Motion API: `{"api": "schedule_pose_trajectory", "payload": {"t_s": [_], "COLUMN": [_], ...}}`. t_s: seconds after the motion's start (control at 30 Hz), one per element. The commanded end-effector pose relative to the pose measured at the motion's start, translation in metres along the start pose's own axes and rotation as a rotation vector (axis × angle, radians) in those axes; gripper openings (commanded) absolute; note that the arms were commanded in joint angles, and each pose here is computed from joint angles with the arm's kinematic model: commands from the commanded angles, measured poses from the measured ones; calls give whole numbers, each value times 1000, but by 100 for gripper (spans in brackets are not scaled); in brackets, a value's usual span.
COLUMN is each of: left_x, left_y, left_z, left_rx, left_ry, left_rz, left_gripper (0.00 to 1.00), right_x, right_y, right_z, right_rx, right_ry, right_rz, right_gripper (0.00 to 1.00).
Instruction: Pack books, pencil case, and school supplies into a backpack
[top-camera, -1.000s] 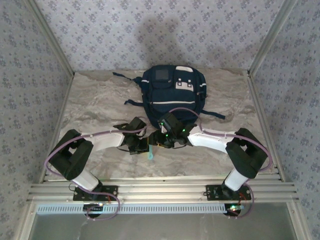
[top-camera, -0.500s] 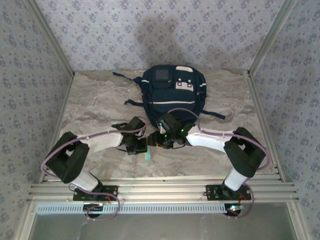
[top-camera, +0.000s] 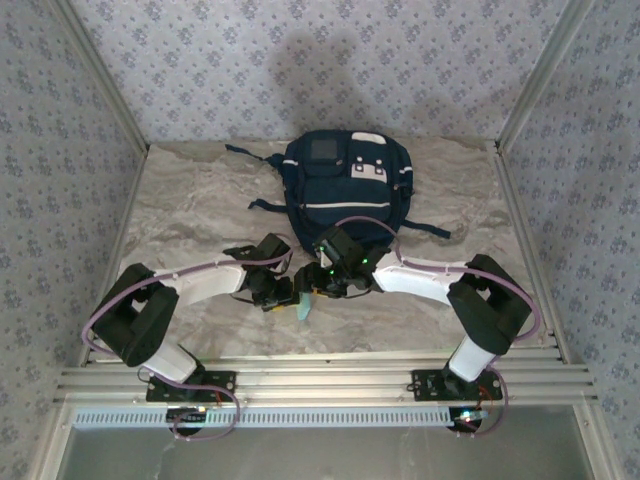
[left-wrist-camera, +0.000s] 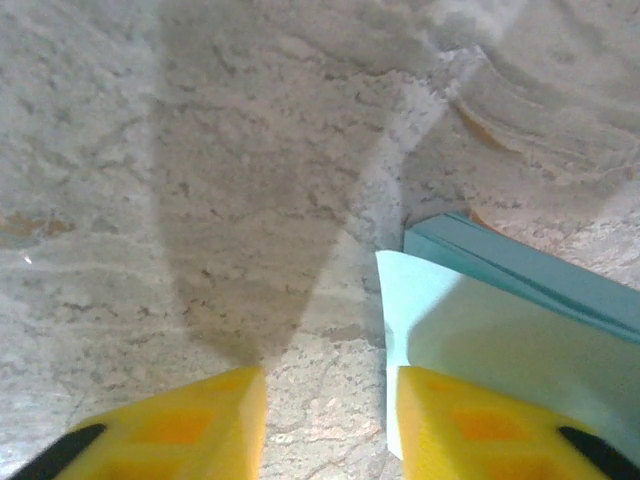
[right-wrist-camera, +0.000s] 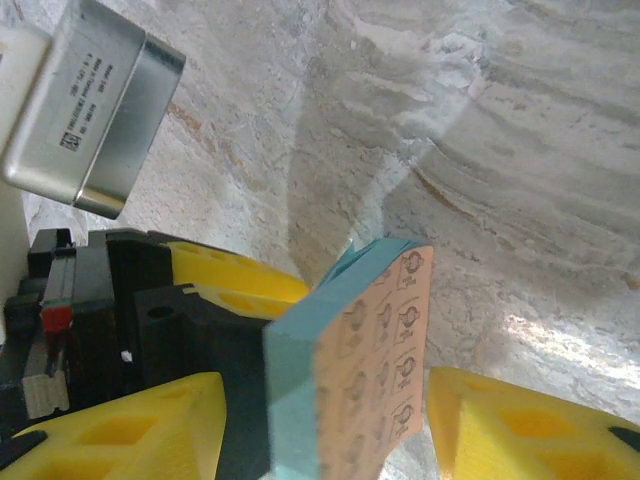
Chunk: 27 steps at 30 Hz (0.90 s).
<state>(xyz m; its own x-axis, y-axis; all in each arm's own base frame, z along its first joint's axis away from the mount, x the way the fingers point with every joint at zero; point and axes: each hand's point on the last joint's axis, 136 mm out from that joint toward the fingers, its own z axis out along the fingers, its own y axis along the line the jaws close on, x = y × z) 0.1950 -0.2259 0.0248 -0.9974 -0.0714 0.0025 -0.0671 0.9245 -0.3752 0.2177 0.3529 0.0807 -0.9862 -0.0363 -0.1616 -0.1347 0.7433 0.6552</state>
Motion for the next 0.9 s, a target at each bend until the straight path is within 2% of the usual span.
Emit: {"api": "schedule_pose_trajectory", "payload": {"t_s": [0.0, 0.1, 0.17, 0.37, 0.43, 0.5, 0.6, 0.67, 0.87], "left_x": [-10, -12, -12, -10, -10, -11, -11, -11, -16], "left_y": [-45, -47, -46, -41, -39, -38, -37, -38, -53], "left_z": [-18, -21, -21, -19, -18, -17, -16, -17, -30], "left_rx": [152, 160, 154, 138, 132, 128, 127, 129, 175], "left_ry": [-43, -52, -53, -54, -53, -55, -53, -55, -72], "left_rz": [56, 58, 62, 56, 53, 51, 49, 49, 60], "left_gripper": [45, 47, 47, 47, 47, 47, 48, 48, 48], "right_x": [2, 3, 4, 7, 8, 9, 12, 13, 11], "right_y": [19, 16, 10, 0, 0, -2, -6, -7, -4], "right_z": [-2, -1, 0, 3, 5, 7, 10, 11, 8], "right_rx": [-57, -46, -38, -31, -32, -27, 0, 12, 28], "right_ry": [14, 18, 17, 22, 29, 40, 59, 60, 56], "right_rz": [-40, -32, -19, 3, -2, -3, -1, -9, -30], "right_gripper": [57, 56, 51, 22, 19, 20, 38, 45, 49]}}
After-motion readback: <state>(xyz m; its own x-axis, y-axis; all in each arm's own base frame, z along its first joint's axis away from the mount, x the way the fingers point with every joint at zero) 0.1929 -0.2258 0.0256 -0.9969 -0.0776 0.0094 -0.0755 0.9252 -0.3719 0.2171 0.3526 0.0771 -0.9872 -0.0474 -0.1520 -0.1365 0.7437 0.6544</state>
